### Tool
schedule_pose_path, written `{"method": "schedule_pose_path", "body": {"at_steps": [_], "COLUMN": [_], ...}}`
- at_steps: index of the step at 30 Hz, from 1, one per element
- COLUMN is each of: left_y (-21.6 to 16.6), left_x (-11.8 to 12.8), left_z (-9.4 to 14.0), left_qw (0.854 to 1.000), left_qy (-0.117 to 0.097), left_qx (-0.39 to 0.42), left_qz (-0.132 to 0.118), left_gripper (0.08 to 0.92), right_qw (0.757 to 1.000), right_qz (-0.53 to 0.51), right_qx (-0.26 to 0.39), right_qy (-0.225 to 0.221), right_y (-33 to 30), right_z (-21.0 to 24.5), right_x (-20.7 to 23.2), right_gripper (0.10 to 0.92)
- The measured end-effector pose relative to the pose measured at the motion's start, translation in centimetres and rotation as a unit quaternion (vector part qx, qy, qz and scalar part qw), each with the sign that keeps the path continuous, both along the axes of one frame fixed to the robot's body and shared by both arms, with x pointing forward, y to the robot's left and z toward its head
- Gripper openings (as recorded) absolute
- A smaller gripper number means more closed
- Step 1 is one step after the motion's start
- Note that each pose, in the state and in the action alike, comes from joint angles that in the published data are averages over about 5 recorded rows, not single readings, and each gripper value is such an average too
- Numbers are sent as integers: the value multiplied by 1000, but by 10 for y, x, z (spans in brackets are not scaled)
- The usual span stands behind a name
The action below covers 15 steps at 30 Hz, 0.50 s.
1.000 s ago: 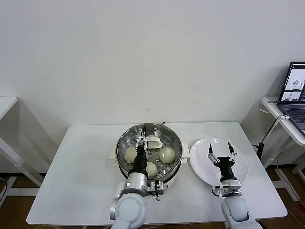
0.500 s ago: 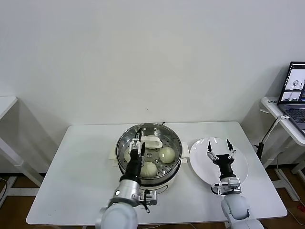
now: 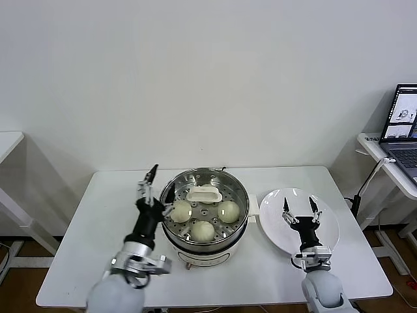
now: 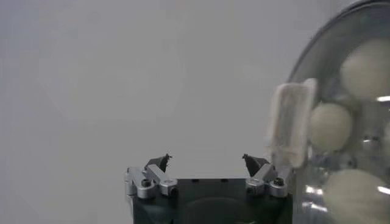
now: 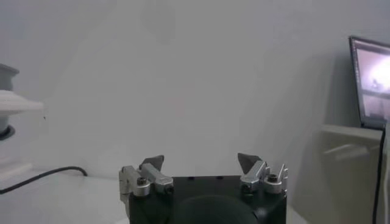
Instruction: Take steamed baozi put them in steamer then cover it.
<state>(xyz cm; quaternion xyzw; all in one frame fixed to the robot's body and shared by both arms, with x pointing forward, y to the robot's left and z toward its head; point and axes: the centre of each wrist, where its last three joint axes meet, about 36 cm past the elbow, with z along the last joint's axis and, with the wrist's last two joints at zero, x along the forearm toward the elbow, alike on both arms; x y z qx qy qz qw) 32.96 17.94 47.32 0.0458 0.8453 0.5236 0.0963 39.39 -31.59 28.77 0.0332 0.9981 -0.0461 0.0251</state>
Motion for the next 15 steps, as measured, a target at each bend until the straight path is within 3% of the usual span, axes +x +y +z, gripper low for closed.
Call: {"method": "schedule_pose_path", "body": {"at_steps": [6,11,15], "left_y": [53,96,120], "left_x": [24,34,32], "left_z": [-37,-77,-104], "left_qw": [991,969,950], "left_qy": [34,61,66], "left_qx": [-127,-238,-304], "left_qz": [-20,-19,-15], "left_gripper": [823,823,823], "right_qw": [1000,999,999], "right_qz": [0,-2,-3], "right_qx": [22,39,47], "right_qy": [6,9,13], "right_y": [-4,-6,-8], "right_z": [5,7,6], "right_x": [-10,-20,-29], "right_gripper": [823,823,823]}}
